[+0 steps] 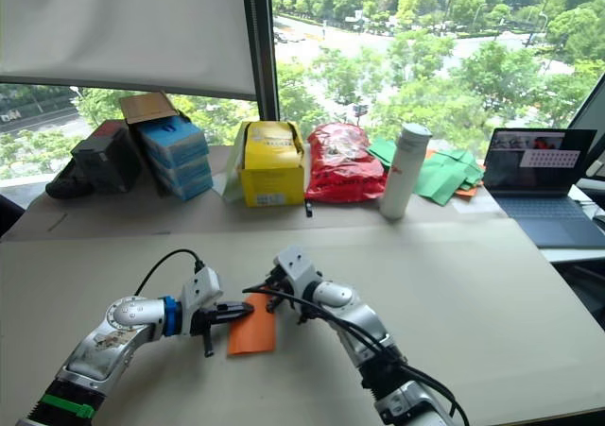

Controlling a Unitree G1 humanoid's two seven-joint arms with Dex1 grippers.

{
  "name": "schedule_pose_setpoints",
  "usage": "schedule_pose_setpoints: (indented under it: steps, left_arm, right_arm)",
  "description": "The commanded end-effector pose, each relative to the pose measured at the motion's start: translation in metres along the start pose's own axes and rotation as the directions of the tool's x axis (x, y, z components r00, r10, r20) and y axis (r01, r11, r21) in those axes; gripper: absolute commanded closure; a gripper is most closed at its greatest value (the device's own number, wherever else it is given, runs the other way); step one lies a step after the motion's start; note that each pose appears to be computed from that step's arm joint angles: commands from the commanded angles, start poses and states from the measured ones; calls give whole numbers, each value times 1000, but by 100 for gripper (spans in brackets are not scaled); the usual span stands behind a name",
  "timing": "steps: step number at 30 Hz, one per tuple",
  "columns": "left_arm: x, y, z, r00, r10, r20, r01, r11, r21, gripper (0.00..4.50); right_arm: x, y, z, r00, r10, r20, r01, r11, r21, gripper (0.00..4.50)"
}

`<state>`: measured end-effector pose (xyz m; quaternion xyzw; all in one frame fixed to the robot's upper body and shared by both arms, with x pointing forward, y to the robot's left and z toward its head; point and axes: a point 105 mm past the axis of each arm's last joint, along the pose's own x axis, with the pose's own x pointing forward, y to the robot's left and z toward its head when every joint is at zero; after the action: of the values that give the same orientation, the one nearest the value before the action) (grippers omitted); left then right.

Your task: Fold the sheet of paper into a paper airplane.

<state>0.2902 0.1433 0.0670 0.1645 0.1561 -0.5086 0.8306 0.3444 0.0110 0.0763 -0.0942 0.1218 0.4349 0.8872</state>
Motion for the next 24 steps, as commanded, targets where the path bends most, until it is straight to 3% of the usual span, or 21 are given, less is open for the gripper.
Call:
schedule_pose_setpoints:
  steps: [1,8,24]
  left_arm:
    - [0,-7,-18,997,-13,-73,11,1000,-25,445]
    - [-1,-6,-18,997,-3,-74,1,1000,-22,445]
    - [-1,-5,-17,996,-7,-83,6,1000,-15,445]
  right_arm:
    - [3,-9,-5,1000,-20,-21,20,1000,4,450]
    - [5,-9,-3,1000,-1,-5,1,1000,-10,450]
    - [-22,35,-27,989,146,-38,-147,989,-10,450]
